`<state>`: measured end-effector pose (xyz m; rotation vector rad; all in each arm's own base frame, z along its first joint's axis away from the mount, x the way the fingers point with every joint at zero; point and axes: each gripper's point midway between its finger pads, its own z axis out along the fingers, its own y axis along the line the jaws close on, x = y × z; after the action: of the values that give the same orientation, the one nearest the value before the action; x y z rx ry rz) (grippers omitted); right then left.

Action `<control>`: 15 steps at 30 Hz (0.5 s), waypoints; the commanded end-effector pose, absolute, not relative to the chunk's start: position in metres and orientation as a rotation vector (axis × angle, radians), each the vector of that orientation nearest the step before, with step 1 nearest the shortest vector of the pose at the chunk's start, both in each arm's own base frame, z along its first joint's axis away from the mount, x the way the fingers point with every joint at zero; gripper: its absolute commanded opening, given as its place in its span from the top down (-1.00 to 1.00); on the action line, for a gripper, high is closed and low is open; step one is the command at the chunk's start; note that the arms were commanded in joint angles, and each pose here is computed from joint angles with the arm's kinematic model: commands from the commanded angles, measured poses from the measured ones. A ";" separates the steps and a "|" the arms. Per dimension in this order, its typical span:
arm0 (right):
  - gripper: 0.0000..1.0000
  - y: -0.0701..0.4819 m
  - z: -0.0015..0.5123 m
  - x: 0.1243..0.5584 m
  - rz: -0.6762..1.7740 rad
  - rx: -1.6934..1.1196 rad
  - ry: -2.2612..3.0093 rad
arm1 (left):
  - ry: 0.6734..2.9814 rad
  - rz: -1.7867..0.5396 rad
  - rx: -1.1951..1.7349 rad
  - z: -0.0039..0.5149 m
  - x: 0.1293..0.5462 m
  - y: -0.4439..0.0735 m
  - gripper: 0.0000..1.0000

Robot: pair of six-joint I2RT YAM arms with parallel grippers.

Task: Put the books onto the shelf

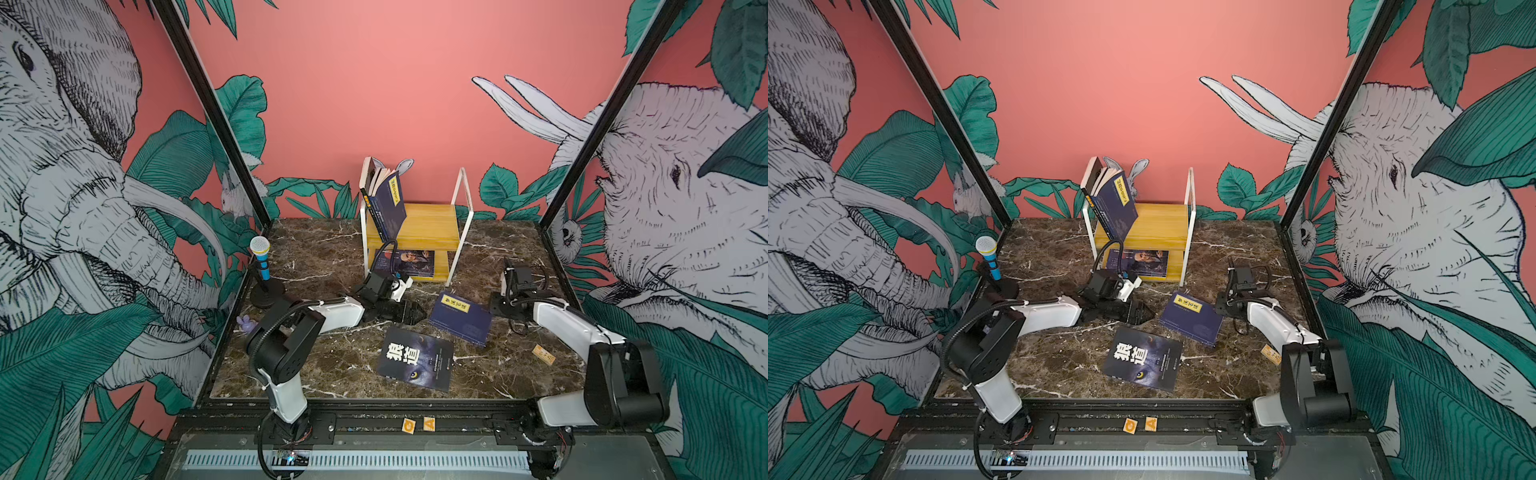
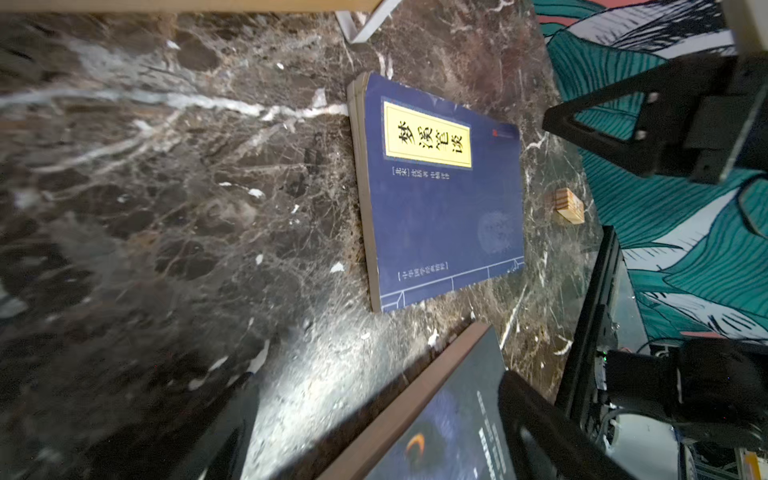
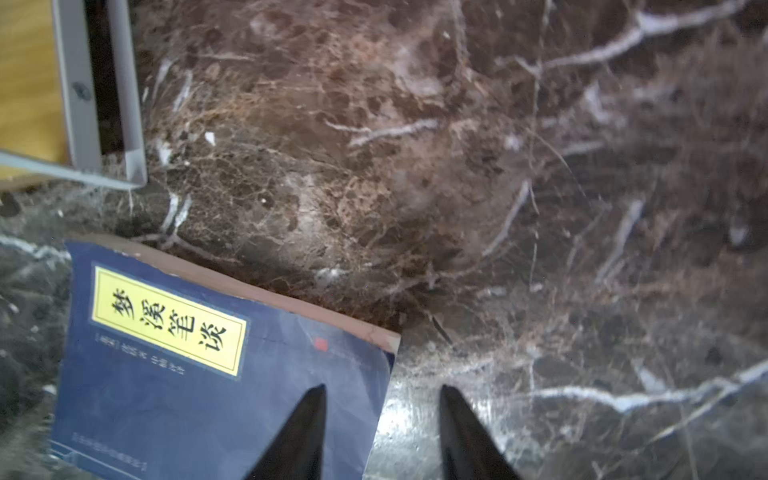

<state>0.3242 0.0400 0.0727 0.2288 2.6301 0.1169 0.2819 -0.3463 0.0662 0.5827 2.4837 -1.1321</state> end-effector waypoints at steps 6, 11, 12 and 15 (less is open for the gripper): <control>-0.05 0.046 0.070 0.291 0.252 0.361 2.602 | 2.496 -1.154 0.435 0.066 0.299 -0.389 -0.79; 0.13 0.056 0.055 0.290 0.338 0.414 2.622 | 2.532 -1.197 0.361 0.049 0.303 -0.398 -0.77; 0.15 0.056 0.052 0.290 0.343 0.418 2.626 | 2.525 -1.216 0.358 0.049 0.302 -0.402 -0.76; 0.19 0.057 0.040 0.283 0.344 0.423 2.662 | 2.497 -1.234 0.390 0.051 0.301 -0.415 -0.74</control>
<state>0.2824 0.0531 0.0440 0.3919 2.6674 0.2981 0.3019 -0.4050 0.0535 0.4268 2.4907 -1.2134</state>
